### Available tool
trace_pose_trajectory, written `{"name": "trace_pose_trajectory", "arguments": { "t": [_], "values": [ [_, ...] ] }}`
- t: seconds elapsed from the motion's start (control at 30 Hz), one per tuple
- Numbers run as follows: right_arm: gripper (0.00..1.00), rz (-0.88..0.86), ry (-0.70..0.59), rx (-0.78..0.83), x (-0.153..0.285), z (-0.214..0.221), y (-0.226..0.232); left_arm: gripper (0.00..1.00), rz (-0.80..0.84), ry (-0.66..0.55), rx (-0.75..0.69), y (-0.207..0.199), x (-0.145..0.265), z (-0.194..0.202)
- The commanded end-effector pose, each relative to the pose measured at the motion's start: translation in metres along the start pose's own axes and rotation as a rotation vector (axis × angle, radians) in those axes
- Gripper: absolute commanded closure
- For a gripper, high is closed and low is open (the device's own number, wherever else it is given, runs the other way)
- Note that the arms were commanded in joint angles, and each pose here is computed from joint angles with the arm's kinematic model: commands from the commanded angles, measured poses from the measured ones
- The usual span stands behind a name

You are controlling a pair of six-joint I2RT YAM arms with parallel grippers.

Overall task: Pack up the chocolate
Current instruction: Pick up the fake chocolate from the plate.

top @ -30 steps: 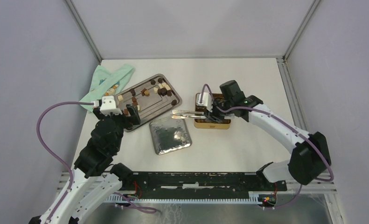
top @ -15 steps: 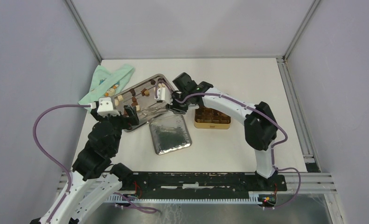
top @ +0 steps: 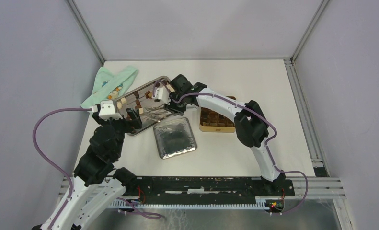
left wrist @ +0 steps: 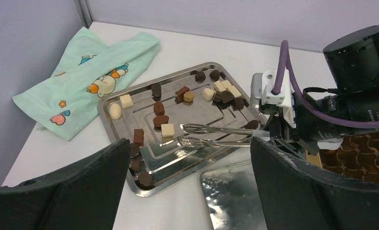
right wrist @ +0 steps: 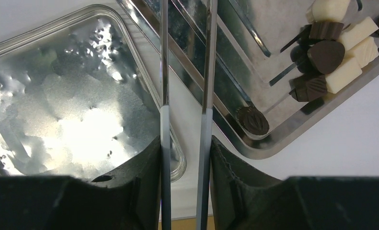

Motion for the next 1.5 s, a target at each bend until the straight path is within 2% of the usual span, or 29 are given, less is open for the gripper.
{"name": "trace_pose_trajectory", "arguments": {
  "t": [0.0,1.17,1.3,1.47],
  "values": [
    [0.59,0.027,-0.090,0.000,0.005,-0.027,-0.002,0.01,-0.001,-0.040,-0.002,0.002,0.000,-0.007],
    [0.53,0.037,-0.124,-0.037,-0.035,-0.038,-0.007,0.01,-0.009,-0.038,-0.003,0.003,0.000,-0.007],
    [0.59,0.034,-0.124,-0.033,-0.033,-0.039,-0.006,0.01,-0.010,-0.037,-0.002,0.003,-0.001,-0.007],
    [0.77,0.055,-0.135,-0.014,-0.015,-0.042,-0.004,0.01,-0.008,-0.039,-0.001,0.003,-0.001,-0.007]
  ]
}}
Point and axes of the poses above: each gripper's point midway between its finger pads, its own x axis back along the fingers, its own y axis along the line the jaws close on, z = x × y, the point moved 9 cm from there along x, back along the fingers, and after that the axes turned 14 degrees about -x, right-handed, at the moved point
